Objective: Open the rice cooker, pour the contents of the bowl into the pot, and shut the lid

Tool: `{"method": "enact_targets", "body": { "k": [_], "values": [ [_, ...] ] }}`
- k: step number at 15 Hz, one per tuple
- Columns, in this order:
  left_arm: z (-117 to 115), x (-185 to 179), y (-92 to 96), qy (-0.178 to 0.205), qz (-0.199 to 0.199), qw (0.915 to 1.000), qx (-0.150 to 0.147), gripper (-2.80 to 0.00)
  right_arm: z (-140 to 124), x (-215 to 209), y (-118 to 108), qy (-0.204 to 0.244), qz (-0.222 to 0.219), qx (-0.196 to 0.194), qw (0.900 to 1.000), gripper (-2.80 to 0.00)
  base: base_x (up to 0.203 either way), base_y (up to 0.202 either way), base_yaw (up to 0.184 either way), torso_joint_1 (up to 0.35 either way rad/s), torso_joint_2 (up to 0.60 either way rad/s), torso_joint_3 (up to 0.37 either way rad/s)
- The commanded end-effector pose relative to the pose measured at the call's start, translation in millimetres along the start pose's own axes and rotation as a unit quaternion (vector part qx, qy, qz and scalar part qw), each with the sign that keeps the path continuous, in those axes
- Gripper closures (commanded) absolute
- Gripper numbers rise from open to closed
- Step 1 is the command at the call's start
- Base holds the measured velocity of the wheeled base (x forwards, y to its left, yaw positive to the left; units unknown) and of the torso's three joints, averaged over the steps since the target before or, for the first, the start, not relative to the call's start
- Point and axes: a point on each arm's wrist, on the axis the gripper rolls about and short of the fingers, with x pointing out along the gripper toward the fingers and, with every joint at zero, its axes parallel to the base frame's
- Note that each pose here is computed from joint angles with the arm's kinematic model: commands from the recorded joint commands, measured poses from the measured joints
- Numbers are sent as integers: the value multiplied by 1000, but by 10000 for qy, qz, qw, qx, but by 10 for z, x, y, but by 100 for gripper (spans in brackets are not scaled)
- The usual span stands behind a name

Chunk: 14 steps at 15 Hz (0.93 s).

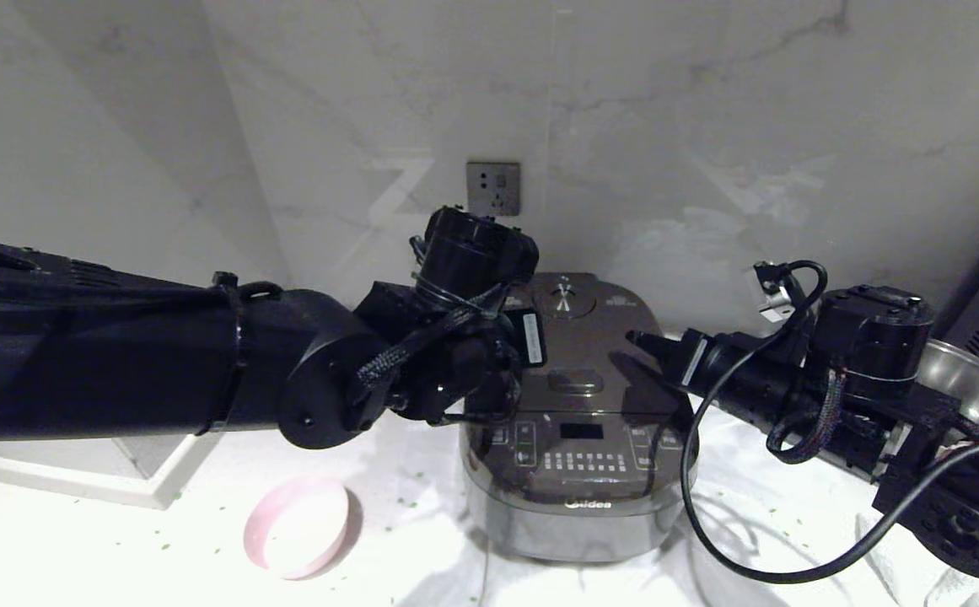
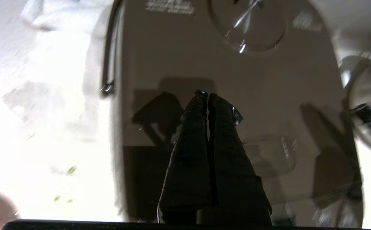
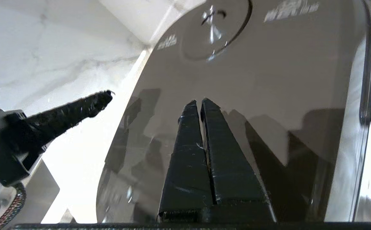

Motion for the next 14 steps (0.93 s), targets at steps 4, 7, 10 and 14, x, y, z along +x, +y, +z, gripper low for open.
{"method": "enact_targets", "body": {
  "k": [4, 7, 10, 14],
  "values": [
    [226, -787, 396, -214, 70, 9997, 58, 0, 220, -496, 363, 25, 235, -139, 9996, 0, 0, 0, 0, 0, 0, 0],
    [346, -1568, 785, -656, -71, 9978, 6, 0, 248, -745, 419, 188, -108, -740, 9970, 0, 0, 0, 0, 0, 0, 0],
    [180, -2353, 1219, -1271, -153, 9916, 166, 0, 214, -745, 379, 228, -528, -778, 9953, 0, 0, 0, 0, 0, 0, 0],
    [-192, -3124, 1703, -2325, 533, 9701, 453, 0, 195, -771, 357, 329, -716, -760, 9940, 0, 0, 0, 0, 0, 0, 0]
  ]
}}
